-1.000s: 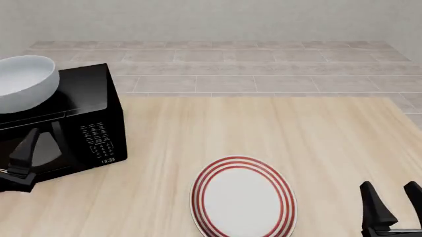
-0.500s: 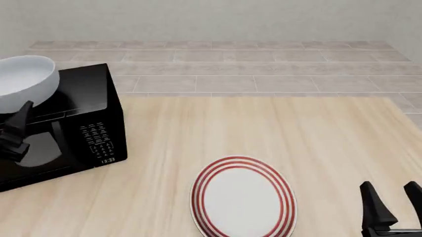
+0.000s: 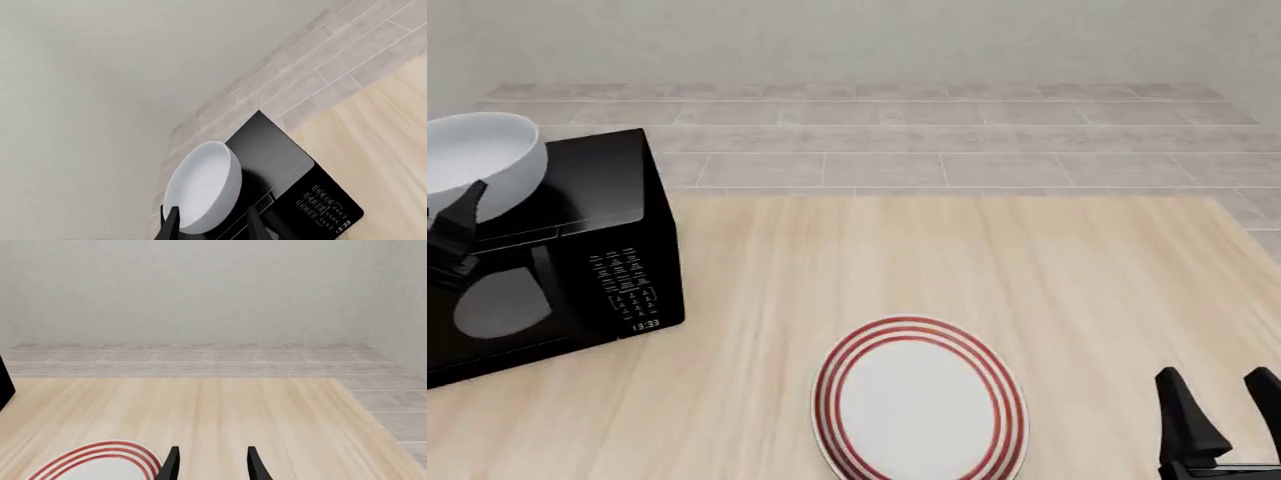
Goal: Pick up the white bowl and put it on the plate.
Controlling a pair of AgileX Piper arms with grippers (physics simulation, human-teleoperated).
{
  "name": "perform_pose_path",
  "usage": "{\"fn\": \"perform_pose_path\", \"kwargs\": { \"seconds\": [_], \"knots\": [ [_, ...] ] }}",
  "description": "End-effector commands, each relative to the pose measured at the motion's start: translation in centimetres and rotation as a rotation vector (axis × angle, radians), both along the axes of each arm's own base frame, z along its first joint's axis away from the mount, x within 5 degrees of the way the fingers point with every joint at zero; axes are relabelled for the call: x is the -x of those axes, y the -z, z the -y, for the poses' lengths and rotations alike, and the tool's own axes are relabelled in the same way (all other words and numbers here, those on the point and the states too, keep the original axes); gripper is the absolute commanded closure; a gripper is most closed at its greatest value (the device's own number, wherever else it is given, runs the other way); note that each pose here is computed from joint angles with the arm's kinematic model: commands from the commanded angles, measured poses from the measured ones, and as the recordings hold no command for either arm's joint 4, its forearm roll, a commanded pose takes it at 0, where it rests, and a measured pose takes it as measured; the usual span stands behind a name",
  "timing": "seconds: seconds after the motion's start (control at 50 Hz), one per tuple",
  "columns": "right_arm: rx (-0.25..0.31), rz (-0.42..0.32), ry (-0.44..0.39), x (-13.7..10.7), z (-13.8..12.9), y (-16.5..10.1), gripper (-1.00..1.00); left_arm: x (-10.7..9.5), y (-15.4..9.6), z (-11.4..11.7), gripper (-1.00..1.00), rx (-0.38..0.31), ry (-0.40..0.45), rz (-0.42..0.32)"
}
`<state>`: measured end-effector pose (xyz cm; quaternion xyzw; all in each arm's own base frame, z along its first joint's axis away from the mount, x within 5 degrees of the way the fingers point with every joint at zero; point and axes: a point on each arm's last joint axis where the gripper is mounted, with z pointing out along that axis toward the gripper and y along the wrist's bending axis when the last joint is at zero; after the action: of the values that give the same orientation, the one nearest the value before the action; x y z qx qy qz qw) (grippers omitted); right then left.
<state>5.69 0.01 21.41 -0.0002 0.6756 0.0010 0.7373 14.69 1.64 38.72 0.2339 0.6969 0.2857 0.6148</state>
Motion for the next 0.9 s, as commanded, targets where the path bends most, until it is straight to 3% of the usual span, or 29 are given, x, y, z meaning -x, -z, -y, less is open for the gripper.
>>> {"fn": "perform_pose_path", "kwargs": {
  "seconds": [0.02,0.14,0.2,0.32,0.54,0.8,0.84,0.9],
  "knots": [
    [0.001,-0.001,0.003,0.0,0.0,0.0,-1.0,-0.8,0.6,-0.1,-1.0,-0.041,0.001,-0.052],
    [0.001,-0.001,0.002,0.0,0.0,0.0,-1.0,-1.4,1.4,-0.4,-1.0,-0.071,-0.005,-0.076],
    [0.001,-0.001,0.002,0.0,0.0,0.0,-1.0,-2.1,0.8,-0.7,-1.0,-0.037,-0.019,-0.089],
    [0.001,-0.001,0.002,0.0,0.0,0.0,-1.0,-2.7,1.2,-1.1,-1.0,-0.046,-0.037,-0.1],
    [0.001,-0.001,0.002,0.0,0.0,0.0,-1.0,-3.8,2.4,-1.8,-1.0,-0.09,-0.058,-0.13],
    [0.001,-0.001,0.002,0.0,0.0,0.0,-1.0,-5.2,2.5,-2.3,-1.0,-0.106,-0.065,-0.157],
    [0.001,-0.001,0.002,0.0,0.0,0.0,-1.0,-5.5,1.0,-2.4,-1.0,-0.108,-0.065,-0.16],
    [0.001,-0.001,0.002,0.0,0.0,0.0,-1.0,-5.6,1.9,-2.2,-1.0,-0.114,-0.054,-0.175]
  ]
}}
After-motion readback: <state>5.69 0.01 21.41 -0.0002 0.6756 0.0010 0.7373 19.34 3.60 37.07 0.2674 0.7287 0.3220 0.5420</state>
